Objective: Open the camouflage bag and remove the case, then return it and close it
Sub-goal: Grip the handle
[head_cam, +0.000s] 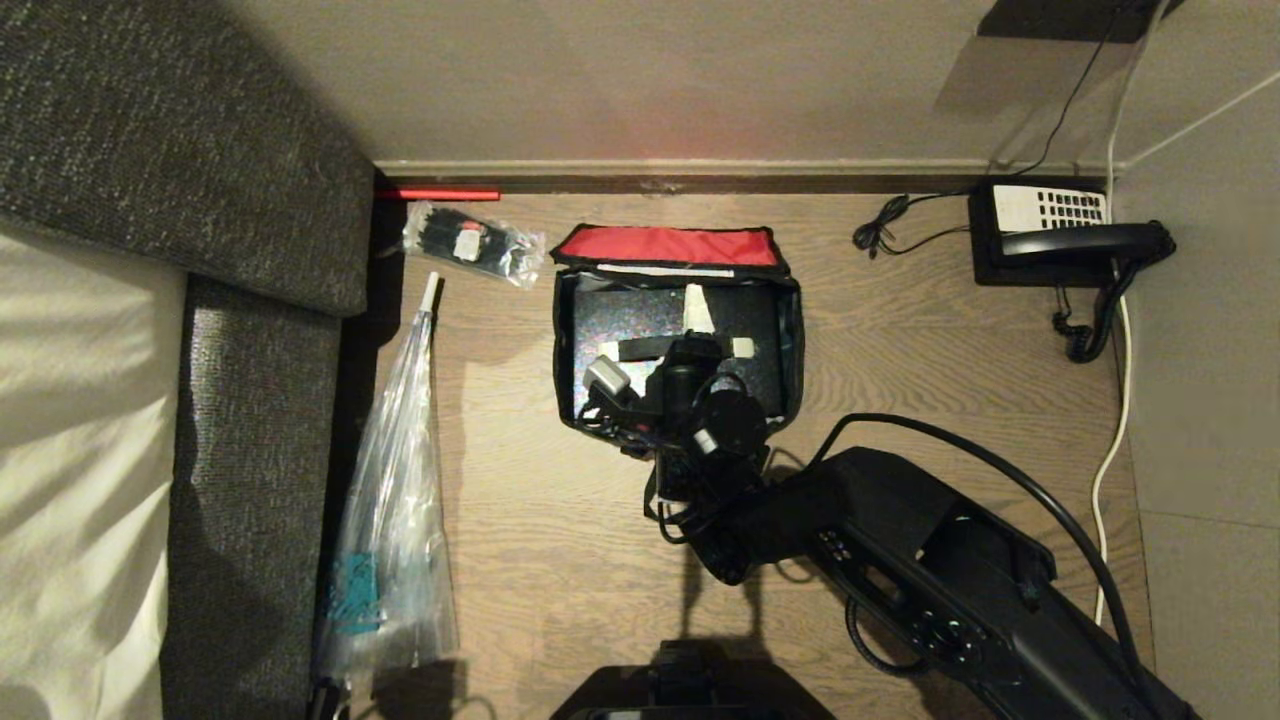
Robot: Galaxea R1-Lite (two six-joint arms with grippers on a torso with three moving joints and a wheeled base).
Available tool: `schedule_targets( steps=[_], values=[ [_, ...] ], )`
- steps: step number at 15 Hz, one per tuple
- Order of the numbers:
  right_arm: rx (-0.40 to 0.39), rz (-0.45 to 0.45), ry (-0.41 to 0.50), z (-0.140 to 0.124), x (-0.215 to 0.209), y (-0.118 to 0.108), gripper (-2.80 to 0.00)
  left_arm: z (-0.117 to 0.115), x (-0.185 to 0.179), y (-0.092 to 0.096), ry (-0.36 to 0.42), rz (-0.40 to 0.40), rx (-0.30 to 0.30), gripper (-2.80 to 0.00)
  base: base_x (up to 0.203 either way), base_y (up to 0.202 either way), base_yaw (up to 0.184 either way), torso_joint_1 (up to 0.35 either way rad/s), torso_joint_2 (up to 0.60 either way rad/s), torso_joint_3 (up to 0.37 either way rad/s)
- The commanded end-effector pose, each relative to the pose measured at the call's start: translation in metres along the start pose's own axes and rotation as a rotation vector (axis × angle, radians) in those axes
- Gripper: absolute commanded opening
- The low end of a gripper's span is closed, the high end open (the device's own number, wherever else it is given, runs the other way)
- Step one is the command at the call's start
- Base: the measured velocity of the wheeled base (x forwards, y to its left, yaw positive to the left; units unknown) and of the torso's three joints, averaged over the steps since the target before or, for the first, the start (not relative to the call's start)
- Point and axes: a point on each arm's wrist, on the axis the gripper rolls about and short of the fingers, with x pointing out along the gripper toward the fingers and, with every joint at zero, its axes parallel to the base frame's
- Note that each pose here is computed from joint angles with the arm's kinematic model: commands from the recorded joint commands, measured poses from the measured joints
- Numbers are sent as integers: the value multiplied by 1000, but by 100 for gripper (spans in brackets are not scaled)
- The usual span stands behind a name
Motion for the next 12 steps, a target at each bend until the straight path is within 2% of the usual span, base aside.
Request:
schedule_targets(
  steps=[1, 12],
  values=[
    [-10, -1, 7, -2, 0, 2, 0, 0, 0, 0, 1, 0, -1, -280, 0, 0, 0, 0, 0, 0],
    [-15, -3, 16, -5, 2, 4, 0, 0, 0, 0, 1, 0, -1, -280, 0, 0, 0, 0, 0, 0]
  ],
)
